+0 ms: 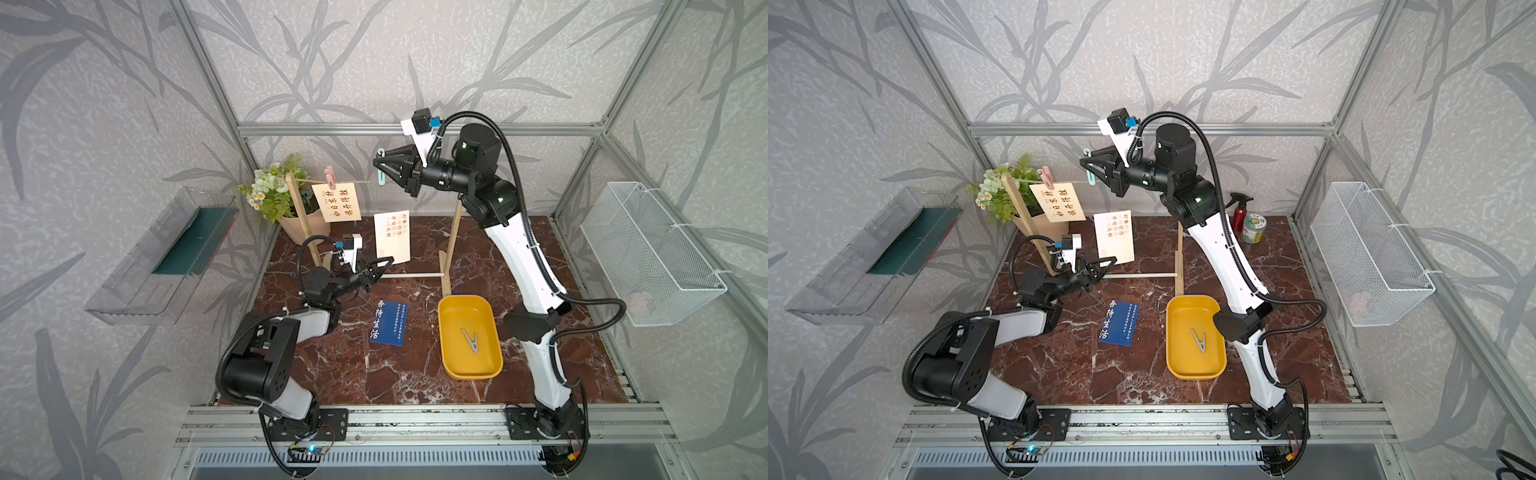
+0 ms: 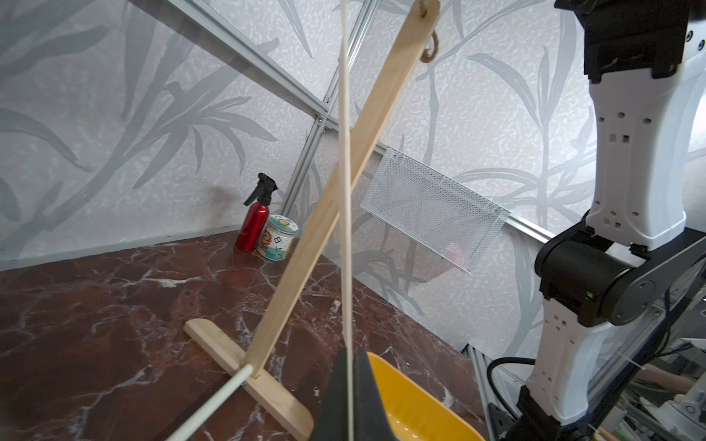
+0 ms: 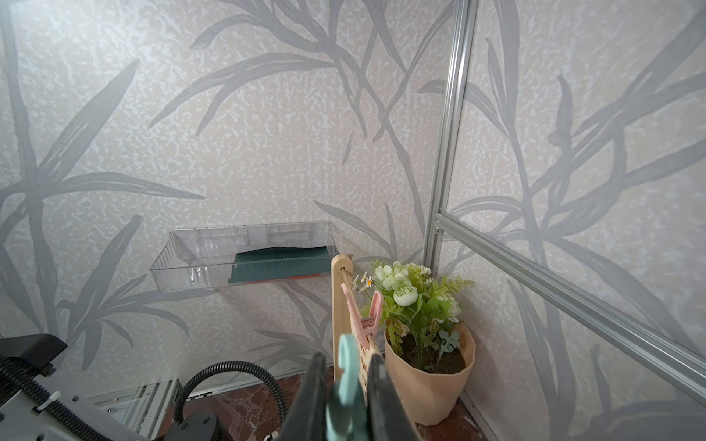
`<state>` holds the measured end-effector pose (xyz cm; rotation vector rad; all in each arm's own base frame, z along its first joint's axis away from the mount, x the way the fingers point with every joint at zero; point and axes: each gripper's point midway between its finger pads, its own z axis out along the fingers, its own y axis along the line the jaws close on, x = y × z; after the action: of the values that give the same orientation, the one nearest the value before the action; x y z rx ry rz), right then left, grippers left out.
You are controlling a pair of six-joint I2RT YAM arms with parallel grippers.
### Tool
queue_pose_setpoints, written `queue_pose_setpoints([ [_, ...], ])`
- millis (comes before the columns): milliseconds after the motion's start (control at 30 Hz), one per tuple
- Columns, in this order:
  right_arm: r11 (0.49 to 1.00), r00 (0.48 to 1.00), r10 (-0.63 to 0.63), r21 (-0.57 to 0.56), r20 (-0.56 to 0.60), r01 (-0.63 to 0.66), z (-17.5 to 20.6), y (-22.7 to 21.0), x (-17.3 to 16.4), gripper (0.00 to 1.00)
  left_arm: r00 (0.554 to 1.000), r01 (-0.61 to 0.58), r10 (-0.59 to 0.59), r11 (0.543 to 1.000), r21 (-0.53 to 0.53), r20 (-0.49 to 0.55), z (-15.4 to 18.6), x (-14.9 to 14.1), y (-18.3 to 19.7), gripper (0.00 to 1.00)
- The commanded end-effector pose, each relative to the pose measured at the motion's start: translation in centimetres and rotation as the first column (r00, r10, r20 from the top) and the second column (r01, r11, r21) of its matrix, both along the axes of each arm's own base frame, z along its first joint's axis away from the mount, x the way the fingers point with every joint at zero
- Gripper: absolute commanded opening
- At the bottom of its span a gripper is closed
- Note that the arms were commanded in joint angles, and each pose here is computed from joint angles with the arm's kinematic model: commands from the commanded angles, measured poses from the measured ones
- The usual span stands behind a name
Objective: Remove the postcards from the strings
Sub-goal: Place the clamp in the storage box.
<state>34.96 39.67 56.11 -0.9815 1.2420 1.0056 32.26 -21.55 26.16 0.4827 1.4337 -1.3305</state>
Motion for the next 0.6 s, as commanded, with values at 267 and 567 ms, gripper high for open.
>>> queue_pose_setpoints([
  [267, 0.933, 0.941, -0.335, -0.120, 0.047, 0.338, -7.0, -10.3, -10.1, 0.00, 0.720, -0.120, 0.251, 0.963, 0.241, -0.647, -12.5, -8.4, 1.3, 0.00],
  [567, 0.642, 0.694, -0.699, -0.581, -0.173, 0.501, -32.1, -18.6, -10.0, 0.00, 0.466, -0.021, 0.337, 0.929, 0.370, -0.818, -19.1, -11.1, 3.2, 0.00],
])
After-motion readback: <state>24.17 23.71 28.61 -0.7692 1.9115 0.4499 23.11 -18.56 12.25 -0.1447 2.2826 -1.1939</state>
